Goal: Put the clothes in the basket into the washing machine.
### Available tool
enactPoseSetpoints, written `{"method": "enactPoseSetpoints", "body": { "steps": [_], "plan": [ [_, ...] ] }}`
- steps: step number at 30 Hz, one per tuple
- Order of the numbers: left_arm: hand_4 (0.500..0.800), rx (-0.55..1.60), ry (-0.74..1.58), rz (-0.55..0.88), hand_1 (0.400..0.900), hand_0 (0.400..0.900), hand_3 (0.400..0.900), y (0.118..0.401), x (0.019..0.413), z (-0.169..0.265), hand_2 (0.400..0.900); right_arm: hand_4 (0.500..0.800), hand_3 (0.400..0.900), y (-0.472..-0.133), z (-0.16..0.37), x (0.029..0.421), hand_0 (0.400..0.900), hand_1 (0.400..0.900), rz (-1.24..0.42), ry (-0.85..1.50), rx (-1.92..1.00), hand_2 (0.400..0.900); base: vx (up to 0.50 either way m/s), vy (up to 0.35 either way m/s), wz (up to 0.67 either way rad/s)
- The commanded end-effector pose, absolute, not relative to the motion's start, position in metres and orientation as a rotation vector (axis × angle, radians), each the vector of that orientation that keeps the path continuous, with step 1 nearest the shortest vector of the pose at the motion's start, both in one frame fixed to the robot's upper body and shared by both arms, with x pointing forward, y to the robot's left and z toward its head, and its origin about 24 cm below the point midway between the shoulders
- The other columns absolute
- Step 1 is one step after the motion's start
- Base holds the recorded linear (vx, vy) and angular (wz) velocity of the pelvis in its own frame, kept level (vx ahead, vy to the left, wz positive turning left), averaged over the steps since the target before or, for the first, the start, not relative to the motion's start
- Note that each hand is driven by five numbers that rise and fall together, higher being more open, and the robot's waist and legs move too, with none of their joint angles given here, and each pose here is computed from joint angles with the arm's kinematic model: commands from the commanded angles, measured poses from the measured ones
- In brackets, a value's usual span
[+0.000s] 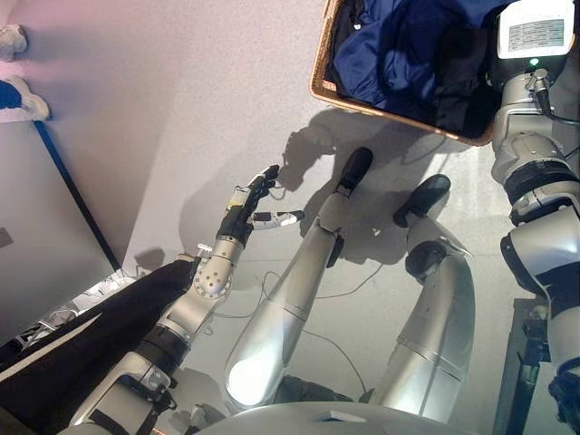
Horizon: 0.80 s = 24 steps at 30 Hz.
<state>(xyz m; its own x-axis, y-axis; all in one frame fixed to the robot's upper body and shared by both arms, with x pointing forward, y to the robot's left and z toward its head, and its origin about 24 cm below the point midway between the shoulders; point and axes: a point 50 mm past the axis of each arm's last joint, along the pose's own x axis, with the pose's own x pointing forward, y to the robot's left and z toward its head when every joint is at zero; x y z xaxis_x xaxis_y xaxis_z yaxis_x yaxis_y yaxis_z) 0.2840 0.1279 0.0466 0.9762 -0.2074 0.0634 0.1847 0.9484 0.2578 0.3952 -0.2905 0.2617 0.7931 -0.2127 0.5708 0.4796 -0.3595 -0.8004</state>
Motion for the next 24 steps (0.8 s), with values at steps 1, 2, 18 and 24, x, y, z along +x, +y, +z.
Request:
{"method": "enactPoseSetpoints", "body": {
  "steps": [1, 2, 18, 24],
  "plan": [
    [0.8, 0.231, -0.148, -0.161, 0.9, 0.9, 0.9, 0.133, 0.274, 0.053, 0.9, 0.5, 0.4, -0.297, 0.281, 0.384, 0.4, 0.4, -0.814, -0.39, -1.73, 0.4, 0.034, 0.017, -0.24],
    [0.8, 0.235, -0.149, -0.146, 0.9, 0.9, 0.9, 0.135, 0.274, 0.053, 0.9, 0.5, 0.4, -0.291, 0.285, 0.382, 0.4, 0.4, -0.832, -0.455, -1.648, 0.4, 0.033, 0.021, -0.26],
    [0.8, 0.212, -0.063, 0.017, 0.9, 0.9, 0.9, 0.148, 0.273, 0.037, 0.9, 0.5, 0.4, -0.247, 0.312, 0.339, 0.4, 0.4, -0.825, -0.922, 0.399, 0.4, 0.012, 0.053, -0.38],
    [0.8, 0.202, -0.002, -0.006, 0.9, 0.9, 0.9, 0.15, 0.267, 0.027, 0.9, 0.5, 0.4, -0.248, 0.342, 0.334, 0.4, 0.4, -0.679, -1.008, 0.95, 0.4, 0.011, 0.038, -0.26]
  ]
}}
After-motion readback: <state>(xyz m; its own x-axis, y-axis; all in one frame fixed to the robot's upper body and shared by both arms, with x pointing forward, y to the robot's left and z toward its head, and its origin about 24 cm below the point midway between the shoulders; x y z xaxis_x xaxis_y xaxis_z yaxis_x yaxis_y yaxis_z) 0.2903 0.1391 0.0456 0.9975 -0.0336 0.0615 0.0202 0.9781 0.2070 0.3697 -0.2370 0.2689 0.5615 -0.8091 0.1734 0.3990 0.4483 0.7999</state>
